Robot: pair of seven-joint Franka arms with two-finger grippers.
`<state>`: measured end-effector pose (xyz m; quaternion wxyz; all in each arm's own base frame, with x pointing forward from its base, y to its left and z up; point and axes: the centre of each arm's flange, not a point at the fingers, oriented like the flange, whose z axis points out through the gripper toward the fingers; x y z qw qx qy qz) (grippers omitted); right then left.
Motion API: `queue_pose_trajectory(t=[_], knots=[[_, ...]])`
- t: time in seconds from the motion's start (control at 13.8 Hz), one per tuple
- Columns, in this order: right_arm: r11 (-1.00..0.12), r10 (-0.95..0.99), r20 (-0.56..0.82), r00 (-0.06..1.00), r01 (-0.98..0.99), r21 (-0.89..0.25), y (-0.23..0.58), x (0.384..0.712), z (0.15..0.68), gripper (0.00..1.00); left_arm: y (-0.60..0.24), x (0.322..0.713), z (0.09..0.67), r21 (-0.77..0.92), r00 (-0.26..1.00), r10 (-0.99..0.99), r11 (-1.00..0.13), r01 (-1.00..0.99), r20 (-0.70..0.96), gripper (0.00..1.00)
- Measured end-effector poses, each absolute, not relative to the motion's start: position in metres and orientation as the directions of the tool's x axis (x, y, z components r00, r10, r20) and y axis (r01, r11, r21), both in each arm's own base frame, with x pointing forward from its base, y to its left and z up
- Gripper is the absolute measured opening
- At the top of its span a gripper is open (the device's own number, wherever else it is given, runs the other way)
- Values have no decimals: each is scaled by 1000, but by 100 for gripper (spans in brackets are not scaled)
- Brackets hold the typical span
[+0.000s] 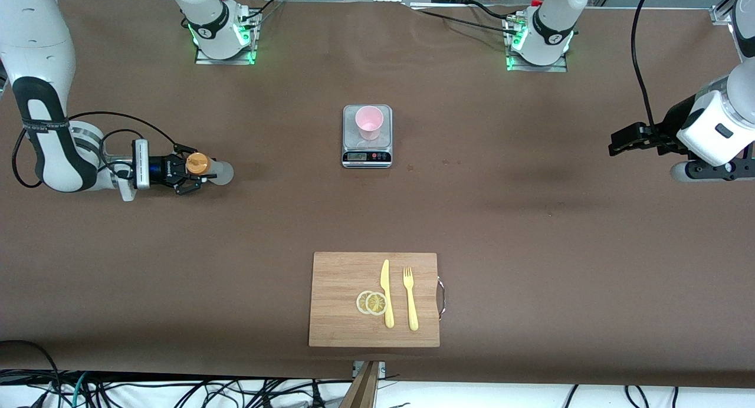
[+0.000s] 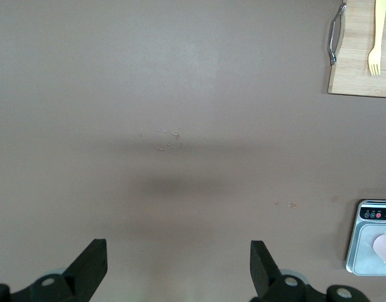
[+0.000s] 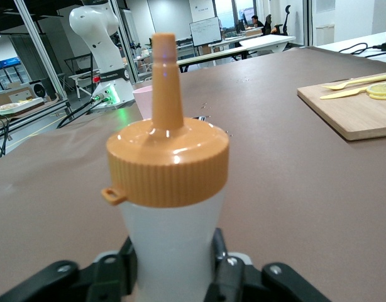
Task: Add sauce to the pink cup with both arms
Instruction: 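Bring the bottle back upright and lower it onto the table, then open the right gripper and withdraw it from the bottle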
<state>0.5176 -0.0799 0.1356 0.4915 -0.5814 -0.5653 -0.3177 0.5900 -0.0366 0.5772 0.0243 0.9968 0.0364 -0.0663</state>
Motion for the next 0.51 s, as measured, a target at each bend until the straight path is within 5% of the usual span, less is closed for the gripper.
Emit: queue_pose_trajectory(t=[0.29,0.51], knots=[[141,376,914,153,965,-220,-78,529,144,95,-37,590,577,44,989,69,-996,76,-134,100],[170,476,869,133,956,-239,-99,544,166,100,-37,590,577,44,989,69,-996,76,-134,100]])
